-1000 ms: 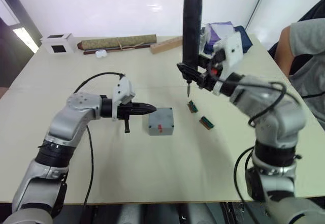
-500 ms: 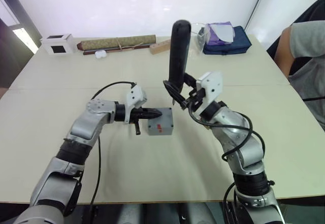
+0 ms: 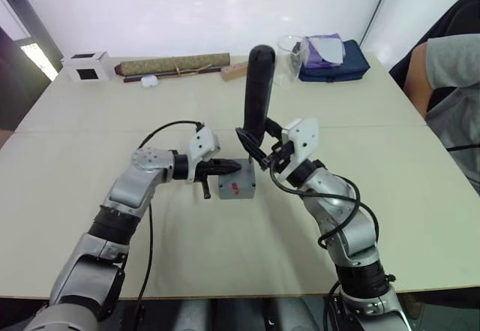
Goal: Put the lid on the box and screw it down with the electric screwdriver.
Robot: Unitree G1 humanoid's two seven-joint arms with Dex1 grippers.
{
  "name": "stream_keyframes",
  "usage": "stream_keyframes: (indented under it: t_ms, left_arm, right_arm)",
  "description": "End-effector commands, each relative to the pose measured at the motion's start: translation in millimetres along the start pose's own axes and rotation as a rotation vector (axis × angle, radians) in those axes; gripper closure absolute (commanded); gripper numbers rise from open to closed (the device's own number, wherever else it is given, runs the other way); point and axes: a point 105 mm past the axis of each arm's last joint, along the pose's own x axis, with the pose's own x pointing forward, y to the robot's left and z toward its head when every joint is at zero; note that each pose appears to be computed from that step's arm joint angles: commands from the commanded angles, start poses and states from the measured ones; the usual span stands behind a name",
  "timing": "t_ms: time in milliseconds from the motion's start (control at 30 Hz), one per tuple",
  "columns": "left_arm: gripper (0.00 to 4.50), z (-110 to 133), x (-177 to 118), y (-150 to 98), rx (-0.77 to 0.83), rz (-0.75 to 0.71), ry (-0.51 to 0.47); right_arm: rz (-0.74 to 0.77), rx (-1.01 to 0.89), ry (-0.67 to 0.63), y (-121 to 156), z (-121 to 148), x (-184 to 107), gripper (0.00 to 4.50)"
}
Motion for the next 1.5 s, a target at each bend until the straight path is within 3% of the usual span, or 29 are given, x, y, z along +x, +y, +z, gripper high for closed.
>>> stream_keyframes:
  t_ms: [33,667,833,967,1500]
  left_arm:
    - [4.50,-14,-1,-4,-0.034,-0.007,0.044]
    - [4.50,-12,-2,-5,-0.034,0.000,0.042]
    - [4.50,-14,-2,-5,-0.037,0.005,0.046]
    - [4.50,-16,-2,-5,-0.039,0.010,0.053]
    - [4.50,-23,-4,-5,-0.045,0.022,0.079]
  right_arm:
    - [0.005,-0.033,-0.083,2,17,3,2.43]
    - [-0.011,-0.038,-0.055,-8,3,8,2.43]
    - [0.018,0.009,0.029,-5,-14,6,2.43]
    - [0.013,0.066,0.169,-5,-41,-2,2.43]
    - [-0.053,0.116,0.417,-10,-86,-12,2.43]
